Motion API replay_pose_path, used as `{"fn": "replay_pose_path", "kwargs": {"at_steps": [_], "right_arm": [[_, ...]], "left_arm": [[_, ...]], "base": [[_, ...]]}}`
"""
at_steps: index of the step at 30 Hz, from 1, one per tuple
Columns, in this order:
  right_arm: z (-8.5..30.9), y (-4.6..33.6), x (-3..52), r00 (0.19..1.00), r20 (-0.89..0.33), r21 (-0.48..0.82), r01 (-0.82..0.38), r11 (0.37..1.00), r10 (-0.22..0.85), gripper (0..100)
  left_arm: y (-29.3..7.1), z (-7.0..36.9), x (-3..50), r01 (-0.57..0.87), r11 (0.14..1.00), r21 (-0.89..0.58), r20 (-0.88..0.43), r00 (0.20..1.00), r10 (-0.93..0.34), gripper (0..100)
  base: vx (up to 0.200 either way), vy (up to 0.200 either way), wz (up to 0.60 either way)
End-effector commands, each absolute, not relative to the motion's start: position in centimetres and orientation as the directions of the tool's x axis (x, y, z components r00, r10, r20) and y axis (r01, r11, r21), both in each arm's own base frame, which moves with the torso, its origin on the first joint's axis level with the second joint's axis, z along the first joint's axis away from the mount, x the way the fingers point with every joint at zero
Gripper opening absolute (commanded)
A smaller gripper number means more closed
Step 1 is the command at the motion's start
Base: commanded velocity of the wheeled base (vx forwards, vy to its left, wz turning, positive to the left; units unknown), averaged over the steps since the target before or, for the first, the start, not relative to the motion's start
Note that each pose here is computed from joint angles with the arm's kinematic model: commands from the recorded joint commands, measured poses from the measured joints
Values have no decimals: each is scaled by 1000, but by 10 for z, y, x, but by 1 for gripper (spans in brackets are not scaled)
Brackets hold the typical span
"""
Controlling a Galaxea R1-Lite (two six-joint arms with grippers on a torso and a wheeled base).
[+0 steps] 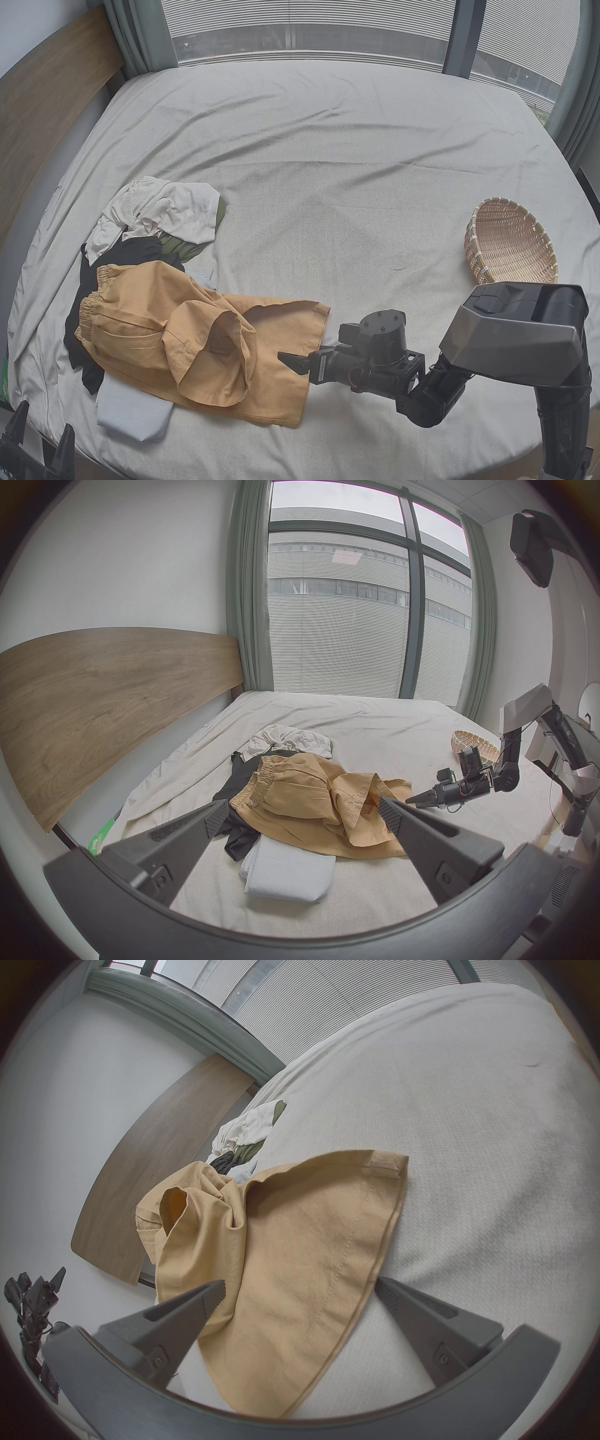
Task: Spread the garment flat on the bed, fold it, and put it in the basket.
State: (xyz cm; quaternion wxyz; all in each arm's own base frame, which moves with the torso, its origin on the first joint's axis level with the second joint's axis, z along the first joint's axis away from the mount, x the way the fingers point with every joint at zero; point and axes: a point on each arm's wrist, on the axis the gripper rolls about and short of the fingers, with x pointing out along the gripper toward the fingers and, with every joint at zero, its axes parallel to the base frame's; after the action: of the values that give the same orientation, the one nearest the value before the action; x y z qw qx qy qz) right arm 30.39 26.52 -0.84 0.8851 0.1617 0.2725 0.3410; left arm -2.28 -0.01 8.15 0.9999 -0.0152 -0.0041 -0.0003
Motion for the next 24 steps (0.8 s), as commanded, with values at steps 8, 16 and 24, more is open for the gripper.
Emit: {"fn": "replay_pose_path", "kwargs": {"at_steps": [8,16,24], "right_arm": [[-10,284,308,593,-351,503,-533,680,725,100],[-13,290,302,566,-354,522,-540,660,744,100],[-17,292,300,558,-360,526,-541,656,748,0]], "left_arm": [[0,76,-23,0,1000,-31,8,1000,0,100],[0,76,-23,0,1000,-31,8,1000,0,100],[0,76,-23,0,999,-32,8,1000,0,100]], "base": [[0,0,0],[0,0,0],[0,0,0]]}}
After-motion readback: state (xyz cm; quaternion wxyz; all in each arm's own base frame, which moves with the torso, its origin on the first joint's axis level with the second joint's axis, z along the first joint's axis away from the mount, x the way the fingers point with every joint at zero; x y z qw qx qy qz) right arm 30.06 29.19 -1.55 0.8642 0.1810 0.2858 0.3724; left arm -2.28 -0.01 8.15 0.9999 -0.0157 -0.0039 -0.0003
